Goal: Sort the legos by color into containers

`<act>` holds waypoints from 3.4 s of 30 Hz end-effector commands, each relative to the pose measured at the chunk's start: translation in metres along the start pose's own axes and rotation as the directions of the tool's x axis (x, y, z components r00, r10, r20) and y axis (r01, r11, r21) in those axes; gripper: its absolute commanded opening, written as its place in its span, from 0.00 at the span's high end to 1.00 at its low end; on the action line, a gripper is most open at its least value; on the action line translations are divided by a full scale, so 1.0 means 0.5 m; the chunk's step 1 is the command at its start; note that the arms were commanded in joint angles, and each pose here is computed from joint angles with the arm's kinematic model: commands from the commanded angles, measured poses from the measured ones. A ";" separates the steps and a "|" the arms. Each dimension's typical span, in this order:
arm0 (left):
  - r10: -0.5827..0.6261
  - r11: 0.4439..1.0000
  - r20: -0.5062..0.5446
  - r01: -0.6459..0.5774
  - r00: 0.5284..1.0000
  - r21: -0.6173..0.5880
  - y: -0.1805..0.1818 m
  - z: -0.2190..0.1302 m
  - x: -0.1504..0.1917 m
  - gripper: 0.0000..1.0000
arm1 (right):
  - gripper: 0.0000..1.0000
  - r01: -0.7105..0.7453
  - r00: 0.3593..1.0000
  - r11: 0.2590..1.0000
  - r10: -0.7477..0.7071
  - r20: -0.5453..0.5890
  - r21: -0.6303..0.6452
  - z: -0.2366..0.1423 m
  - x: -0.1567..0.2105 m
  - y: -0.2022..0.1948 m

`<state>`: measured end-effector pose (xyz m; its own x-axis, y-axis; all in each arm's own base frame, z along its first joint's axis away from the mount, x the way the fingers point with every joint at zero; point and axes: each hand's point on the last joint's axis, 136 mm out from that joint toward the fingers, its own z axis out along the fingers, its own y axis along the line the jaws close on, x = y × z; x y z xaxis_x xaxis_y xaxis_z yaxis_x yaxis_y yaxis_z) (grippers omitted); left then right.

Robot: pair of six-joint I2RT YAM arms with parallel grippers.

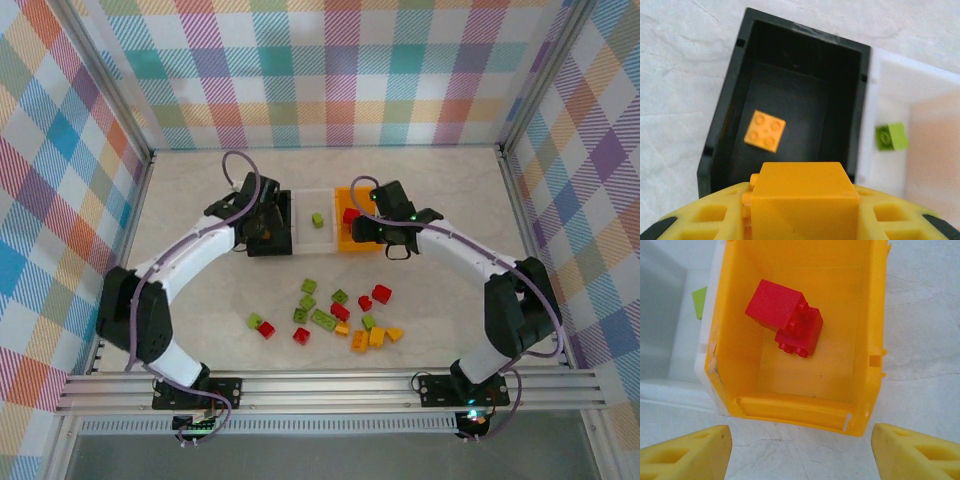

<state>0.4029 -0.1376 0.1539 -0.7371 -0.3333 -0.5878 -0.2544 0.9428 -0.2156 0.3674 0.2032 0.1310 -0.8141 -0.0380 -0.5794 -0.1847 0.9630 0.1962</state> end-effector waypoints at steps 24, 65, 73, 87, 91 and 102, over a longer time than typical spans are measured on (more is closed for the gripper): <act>-0.064 0.990 -0.042 0.069 0.997 0.123 -0.063 0.007 -0.017 0.10 | 0.25 0.145 0.967 0.930 -0.206 -0.153 -0.339 -0.033 0.176 0.179; -0.075 0.988 -0.111 0.089 0.991 0.127 0.127 -0.158 0.232 0.00 | 0.66 0.302 0.945 0.933 -0.320 -0.065 -0.195 -0.014 0.104 0.226; -0.134 0.987 -0.129 0.145 0.983 0.074 0.174 -0.161 0.271 0.00 | 0.66 0.283 0.958 0.950 -0.286 -0.007 -0.130 0.079 -0.061 0.255; -0.078 0.995 -0.233 0.090 0.969 0.040 0.186 -0.145 0.324 0.05 | 0.26 0.232 0.972 0.964 -0.232 0.015 -0.132 0.151 -0.151 0.266; -0.022 0.999 -0.293 0.034 0.956 0.037 0.176 -0.134 0.373 0.09 | 0.23 0.225 0.974 0.962 -0.221 0.041 -0.158 0.120 -0.148 0.267; 0.070 0.990 -0.385 -0.111 0.920 -0.084 0.207 -0.095 0.467 0.37 | 0.23 0.203 0.979 0.964 -0.197 0.050 -0.172 0.080 -0.077 0.226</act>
<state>0.1841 -0.1291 0.0390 -0.9334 -0.2405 -0.2663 -0.2080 0.9674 -0.1446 0.4035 0.3218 0.1278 -0.7548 -0.2469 -0.6077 -0.4296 0.8862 0.1735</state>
